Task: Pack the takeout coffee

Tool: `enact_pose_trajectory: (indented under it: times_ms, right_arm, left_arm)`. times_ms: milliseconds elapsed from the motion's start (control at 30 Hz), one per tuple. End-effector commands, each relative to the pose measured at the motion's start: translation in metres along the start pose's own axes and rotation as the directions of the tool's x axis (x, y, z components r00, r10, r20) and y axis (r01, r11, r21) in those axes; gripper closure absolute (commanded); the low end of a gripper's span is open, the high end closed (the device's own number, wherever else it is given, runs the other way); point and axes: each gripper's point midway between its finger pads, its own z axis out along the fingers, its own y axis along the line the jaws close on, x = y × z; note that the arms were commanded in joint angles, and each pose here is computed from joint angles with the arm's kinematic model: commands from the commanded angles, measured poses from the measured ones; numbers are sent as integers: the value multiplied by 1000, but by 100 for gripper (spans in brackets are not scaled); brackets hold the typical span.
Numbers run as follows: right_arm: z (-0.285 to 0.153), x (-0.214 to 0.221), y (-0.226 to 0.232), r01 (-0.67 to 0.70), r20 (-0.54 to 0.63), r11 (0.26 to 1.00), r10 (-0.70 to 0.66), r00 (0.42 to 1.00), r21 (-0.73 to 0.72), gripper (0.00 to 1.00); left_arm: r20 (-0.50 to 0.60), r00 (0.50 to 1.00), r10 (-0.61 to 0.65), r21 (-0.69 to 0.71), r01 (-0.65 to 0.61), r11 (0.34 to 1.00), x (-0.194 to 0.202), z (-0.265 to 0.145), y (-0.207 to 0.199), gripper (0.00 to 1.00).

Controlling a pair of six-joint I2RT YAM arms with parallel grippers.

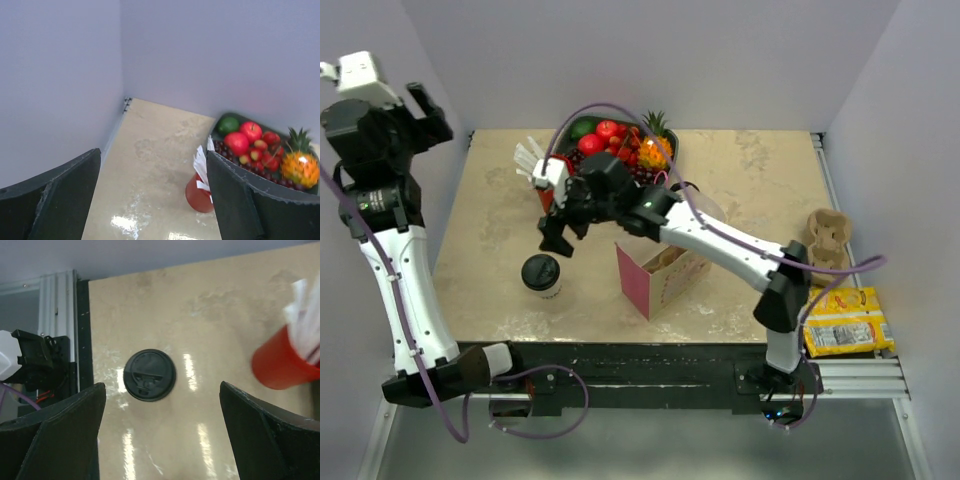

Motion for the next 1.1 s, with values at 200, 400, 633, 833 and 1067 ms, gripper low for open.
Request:
enact_pose_trajectory:
  times_ms: [200, 400, 633, 833, 1067]
  right_arm:
    - [96, 37, 34, -134, -78, 991, 136, 988, 30, 1]
    - [113, 65, 21, -101, -133, 988, 116, 984, 112, 1]
    - [120, 83, 17, -107, -175, 984, 131, 976, 140, 1]
    - [116, 89, 17, -117, -197, 982, 145, 970, 149, 2]
    - [116, 106, 15, -114, -238, 977, 156, 959, 181, 1]
  left_arm:
    - [239, 967, -88, -19, 95, 995, -71, -27, 29, 10]
    - [223, 969, -103, 6, 104, 995, -65, -22, 25, 10]
    - [193, 971, -141, 58, 133, 989, -57, -9, 19, 11]
    - [162, 975, -152, 74, 141, 987, -46, -2, 17, 11]
    - [143, 976, -166, 100, 152, 983, -39, 3, 14, 12]
